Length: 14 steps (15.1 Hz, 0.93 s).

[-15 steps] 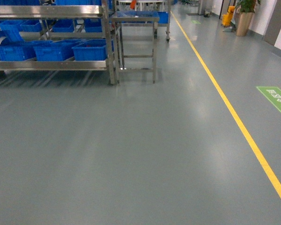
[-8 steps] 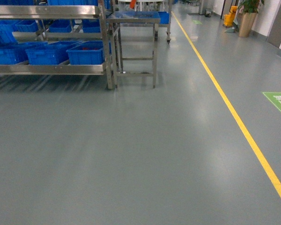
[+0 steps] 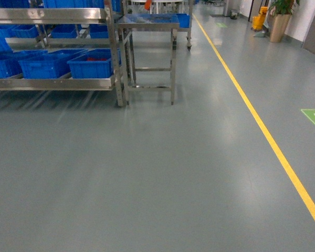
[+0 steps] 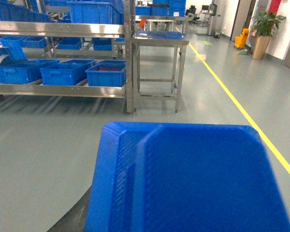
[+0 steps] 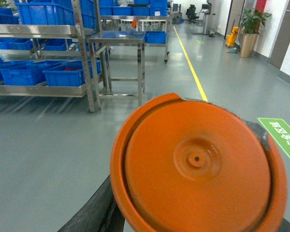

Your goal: Sort blue parts and orange caps into right shelf containers

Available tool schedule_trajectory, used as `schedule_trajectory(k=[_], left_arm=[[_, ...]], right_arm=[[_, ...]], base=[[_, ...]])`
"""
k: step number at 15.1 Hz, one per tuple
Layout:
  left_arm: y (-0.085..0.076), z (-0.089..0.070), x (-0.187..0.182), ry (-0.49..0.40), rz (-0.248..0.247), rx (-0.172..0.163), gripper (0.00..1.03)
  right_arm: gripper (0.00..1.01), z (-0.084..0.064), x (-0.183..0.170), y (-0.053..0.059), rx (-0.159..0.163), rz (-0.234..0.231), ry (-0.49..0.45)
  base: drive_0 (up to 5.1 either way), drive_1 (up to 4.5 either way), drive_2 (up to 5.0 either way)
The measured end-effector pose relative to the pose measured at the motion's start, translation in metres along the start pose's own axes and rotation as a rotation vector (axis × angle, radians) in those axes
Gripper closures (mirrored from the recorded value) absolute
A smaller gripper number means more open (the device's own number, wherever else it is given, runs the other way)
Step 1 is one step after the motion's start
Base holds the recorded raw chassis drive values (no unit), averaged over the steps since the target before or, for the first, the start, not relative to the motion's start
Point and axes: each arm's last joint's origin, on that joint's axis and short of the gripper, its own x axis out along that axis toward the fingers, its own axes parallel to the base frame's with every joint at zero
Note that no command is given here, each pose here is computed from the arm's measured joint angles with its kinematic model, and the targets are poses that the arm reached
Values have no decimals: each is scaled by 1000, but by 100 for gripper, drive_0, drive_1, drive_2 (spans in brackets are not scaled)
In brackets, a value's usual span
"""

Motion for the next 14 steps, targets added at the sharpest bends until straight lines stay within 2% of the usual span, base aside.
schedule_trajectory(k=[14], left_arm=[[0, 0, 0, 0, 1, 0, 60]], right_arm=[[57, 0, 0, 0, 0, 0, -2]], base=[[3, 436, -431]])
